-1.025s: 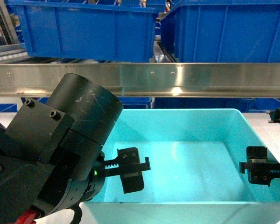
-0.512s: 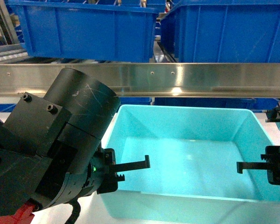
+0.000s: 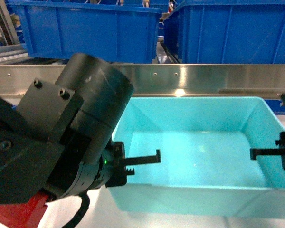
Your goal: Organize blue bins on left shelf correctly
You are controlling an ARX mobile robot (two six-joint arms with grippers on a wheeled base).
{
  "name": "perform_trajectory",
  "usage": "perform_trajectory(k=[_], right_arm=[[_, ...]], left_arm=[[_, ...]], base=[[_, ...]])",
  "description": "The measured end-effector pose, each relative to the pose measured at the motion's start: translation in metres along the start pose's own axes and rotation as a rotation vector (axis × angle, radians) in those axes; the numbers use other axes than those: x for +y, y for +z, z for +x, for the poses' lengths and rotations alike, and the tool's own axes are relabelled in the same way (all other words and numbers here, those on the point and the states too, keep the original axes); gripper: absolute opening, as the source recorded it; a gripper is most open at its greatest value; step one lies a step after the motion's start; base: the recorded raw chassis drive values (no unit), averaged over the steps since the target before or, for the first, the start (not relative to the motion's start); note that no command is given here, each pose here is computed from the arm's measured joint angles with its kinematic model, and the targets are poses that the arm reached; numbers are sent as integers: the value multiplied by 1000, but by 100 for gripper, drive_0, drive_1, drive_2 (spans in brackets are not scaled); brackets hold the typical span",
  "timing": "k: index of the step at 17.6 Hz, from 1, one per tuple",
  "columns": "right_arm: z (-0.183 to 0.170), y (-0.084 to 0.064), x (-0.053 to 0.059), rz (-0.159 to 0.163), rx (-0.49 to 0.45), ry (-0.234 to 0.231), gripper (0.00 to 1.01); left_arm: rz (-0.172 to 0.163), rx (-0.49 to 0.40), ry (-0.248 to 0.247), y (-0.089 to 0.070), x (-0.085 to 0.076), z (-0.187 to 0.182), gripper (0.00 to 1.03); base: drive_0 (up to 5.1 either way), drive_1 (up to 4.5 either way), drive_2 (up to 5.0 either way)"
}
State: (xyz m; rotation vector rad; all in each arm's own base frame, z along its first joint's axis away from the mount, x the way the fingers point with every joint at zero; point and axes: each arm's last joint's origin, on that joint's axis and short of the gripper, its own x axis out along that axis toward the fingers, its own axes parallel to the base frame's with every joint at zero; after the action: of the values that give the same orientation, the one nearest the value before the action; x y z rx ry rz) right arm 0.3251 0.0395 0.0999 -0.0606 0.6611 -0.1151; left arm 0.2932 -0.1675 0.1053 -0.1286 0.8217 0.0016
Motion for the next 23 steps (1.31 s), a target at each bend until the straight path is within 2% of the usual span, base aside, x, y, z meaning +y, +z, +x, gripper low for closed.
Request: perform_trajectory(k=[4, 6, 10, 15, 23], right_arm=[[-18, 41, -12, -13, -96, 15, 2], [-27, 51, -15, -43, -134, 29, 2], [-32, 53, -17, -64, -165, 28, 2], [-32, 53, -17, -67, -164, 30, 2], [-32, 52, -19, -68, -162, 28, 2]], left_arm=[[-13, -107, -32, 29, -16, -20, 2], [2, -122, -24, 35, -20, -27, 2], [4, -133, -39, 37, -21, -28, 2], [3, -133, -40, 37, -21, -28, 2], [6, -130, -41, 36, -22, -28, 2]], base=[[0, 0, 0], [0, 0, 0], [0, 0, 0], [0, -83, 82], [-447, 69, 407]])
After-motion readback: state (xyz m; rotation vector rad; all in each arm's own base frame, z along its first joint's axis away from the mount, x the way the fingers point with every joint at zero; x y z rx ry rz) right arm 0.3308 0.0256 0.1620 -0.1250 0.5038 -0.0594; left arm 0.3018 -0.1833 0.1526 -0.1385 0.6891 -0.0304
